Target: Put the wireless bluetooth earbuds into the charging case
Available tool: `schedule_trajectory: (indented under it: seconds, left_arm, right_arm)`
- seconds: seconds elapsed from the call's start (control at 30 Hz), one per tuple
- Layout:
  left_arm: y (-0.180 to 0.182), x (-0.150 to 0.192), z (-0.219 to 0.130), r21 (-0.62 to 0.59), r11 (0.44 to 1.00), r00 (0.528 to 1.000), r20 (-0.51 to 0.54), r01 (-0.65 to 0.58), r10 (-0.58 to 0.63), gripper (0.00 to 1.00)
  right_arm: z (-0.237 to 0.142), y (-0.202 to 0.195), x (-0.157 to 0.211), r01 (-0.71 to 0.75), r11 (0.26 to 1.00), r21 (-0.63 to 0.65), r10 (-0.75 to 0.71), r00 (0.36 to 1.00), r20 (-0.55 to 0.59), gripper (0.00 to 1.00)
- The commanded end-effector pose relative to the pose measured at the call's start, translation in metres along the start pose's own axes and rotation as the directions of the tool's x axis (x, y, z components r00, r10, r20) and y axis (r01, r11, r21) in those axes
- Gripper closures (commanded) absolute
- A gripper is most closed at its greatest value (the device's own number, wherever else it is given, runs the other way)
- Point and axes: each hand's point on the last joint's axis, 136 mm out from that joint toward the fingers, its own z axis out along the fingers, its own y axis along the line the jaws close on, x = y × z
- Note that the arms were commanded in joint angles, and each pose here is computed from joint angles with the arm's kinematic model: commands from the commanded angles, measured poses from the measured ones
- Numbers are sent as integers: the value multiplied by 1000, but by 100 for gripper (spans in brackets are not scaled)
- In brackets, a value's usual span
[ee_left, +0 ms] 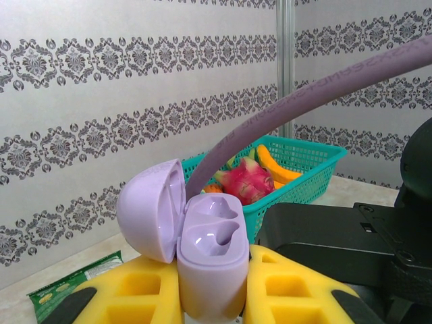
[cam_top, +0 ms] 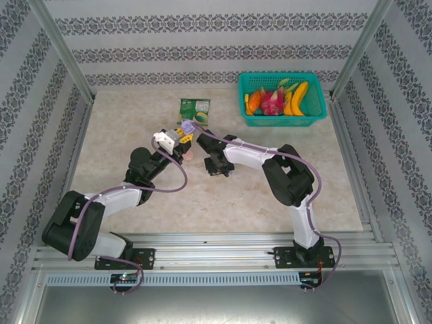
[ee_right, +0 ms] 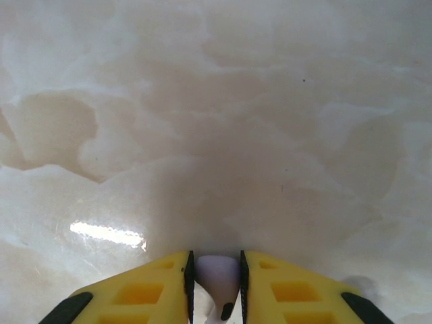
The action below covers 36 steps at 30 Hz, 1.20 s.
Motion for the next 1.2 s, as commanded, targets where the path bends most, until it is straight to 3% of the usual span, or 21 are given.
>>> schedule_trajectory:
  seconds: [0.0, 0.73, 0.93, 1.17]
  left_arm:
    - [-5, -19, -2, 16, 999, 997, 66, -31, 30, 100]
    - [-7, -16, 2, 35, 999, 999, 50, -22, 20, 100]
    - [-15, -15, 5, 89, 996, 999, 42, -9, 5, 100]
    - [-34, -15, 9, 212, 977, 999, 35, 19, -27, 100]
  right_arm:
    - [-13, 8, 5, 9, 1000, -21, -8, 1000, 21, 75]
    - [-92, -23, -5, -42, 997, -60, 55, 973, 224, 78]
    - [-136, -36, -13, -48, 995, -86, 74, 942, 328, 78]
    - [-204, -39, -34, 10, 993, -118, 51, 864, 501, 78]
